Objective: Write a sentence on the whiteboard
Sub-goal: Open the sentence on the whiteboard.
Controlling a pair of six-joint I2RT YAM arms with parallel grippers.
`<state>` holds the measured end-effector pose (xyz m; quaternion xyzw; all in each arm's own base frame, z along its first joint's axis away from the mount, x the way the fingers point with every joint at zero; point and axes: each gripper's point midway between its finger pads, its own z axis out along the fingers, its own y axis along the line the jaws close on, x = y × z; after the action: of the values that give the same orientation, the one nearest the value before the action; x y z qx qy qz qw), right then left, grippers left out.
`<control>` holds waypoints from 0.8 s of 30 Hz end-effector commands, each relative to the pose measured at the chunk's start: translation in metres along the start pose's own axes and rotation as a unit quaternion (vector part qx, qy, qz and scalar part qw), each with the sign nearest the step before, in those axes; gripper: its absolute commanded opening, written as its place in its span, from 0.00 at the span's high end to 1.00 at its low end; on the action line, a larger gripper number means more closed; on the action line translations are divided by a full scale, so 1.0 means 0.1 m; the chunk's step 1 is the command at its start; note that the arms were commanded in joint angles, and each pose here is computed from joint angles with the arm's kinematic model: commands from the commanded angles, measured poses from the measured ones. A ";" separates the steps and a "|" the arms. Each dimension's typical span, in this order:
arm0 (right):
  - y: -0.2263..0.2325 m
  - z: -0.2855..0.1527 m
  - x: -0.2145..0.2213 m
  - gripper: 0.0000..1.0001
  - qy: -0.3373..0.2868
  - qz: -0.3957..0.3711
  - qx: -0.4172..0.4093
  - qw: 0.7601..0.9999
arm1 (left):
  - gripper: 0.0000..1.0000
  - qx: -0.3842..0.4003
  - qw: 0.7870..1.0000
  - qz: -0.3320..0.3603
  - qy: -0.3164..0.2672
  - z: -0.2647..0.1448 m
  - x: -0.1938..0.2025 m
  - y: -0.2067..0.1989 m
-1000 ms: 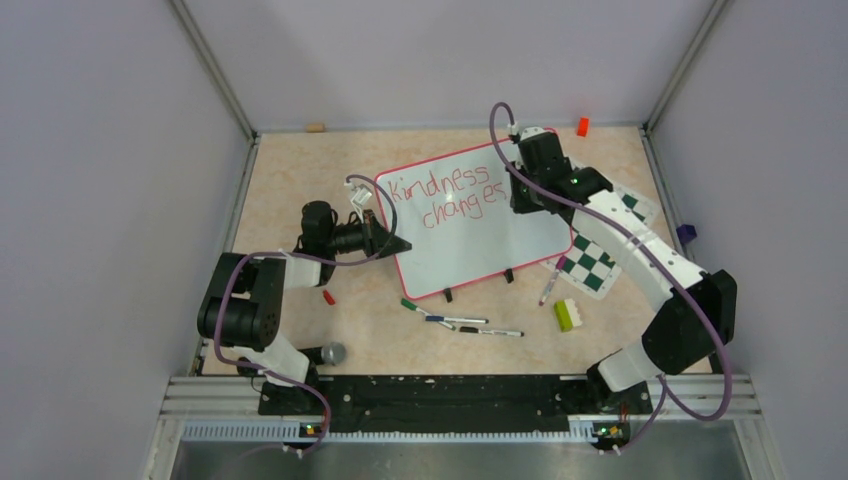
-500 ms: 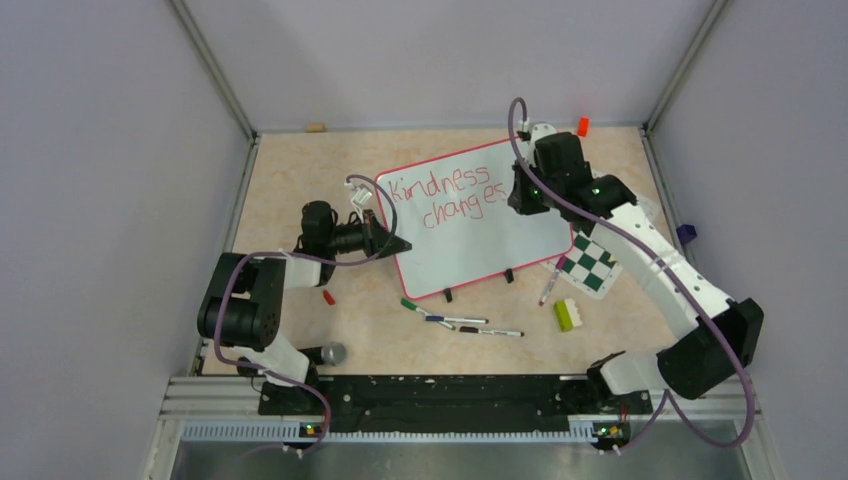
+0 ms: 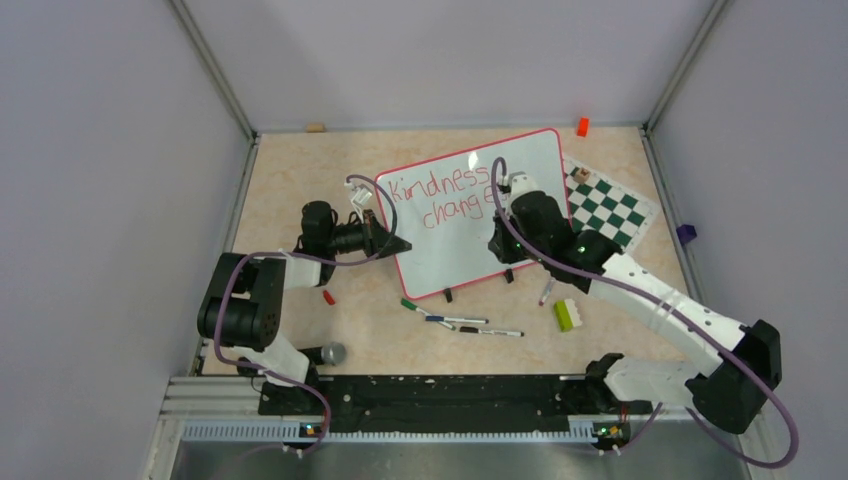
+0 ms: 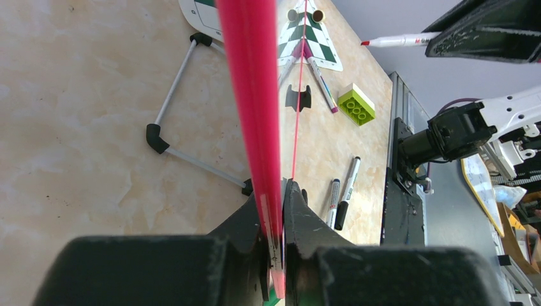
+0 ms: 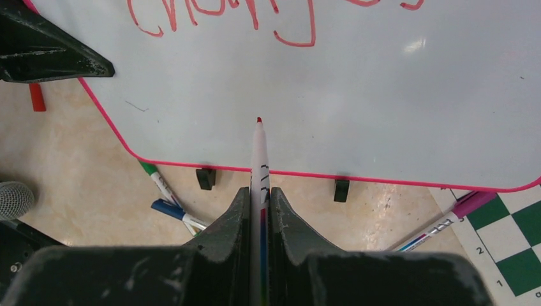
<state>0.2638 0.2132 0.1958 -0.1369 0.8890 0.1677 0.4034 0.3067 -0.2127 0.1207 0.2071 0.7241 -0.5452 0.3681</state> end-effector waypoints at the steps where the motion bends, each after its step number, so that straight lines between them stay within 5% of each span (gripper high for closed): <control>1: 0.14 0.03 -0.20 1.00 -0.066 0.008 0.019 0.998 | 1.00 -0.097 0.995 -0.009 0.008 -0.04 0.26 0.46; 24: 0.46 0.42 -0.32 1.00 -0.063 -0.013 0.017 0.998 | 1.00 -0.095 0.995 -0.013 0.009 -0.03 0.26 0.46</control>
<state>0.2829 0.2604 0.1781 -0.1406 0.8803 0.1401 0.4308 0.3066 -0.2130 0.1208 0.2087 0.7228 -0.5462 0.3683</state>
